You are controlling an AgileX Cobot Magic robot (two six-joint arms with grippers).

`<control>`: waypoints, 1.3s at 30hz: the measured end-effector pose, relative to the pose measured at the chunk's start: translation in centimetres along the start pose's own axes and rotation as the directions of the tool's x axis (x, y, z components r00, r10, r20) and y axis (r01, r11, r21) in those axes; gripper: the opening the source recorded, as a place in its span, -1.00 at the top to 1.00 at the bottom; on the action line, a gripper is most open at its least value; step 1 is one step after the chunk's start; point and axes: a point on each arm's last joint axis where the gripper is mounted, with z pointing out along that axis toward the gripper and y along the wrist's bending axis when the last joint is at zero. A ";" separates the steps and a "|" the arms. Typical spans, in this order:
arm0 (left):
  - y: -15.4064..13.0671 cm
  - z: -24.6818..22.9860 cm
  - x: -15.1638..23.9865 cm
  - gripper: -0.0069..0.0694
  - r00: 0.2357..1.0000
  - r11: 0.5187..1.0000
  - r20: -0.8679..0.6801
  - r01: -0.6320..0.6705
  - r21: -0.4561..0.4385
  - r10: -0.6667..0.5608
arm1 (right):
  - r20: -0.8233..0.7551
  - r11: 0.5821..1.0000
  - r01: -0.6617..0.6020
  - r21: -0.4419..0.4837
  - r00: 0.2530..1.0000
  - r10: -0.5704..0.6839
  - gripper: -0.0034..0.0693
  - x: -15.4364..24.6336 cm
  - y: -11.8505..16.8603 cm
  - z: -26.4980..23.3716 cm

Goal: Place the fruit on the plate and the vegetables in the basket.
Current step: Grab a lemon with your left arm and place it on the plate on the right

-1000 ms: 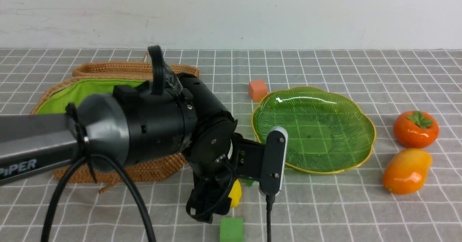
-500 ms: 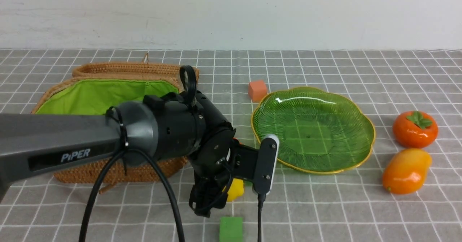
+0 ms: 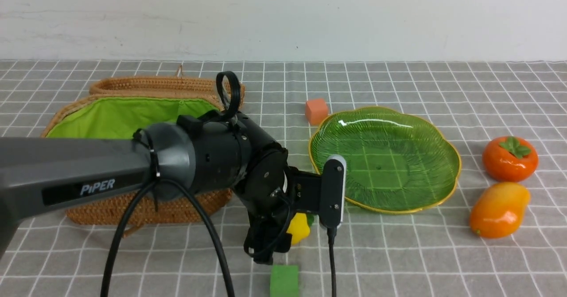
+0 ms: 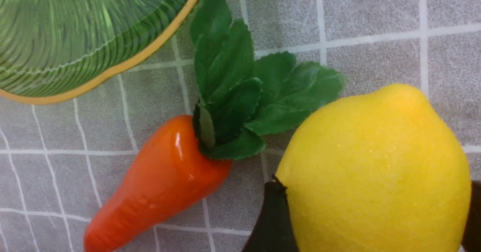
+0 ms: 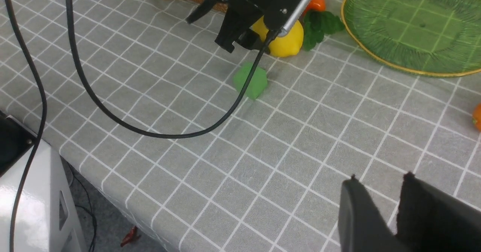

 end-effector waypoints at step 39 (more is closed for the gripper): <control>11.8 2.6 -8.7 -0.93 0.568 0.633 0.326 0.761 0.141 -0.756 | 0.156 0.991 -0.133 0.017 0.979 0.128 0.41 -1.4 -0.3 -0.1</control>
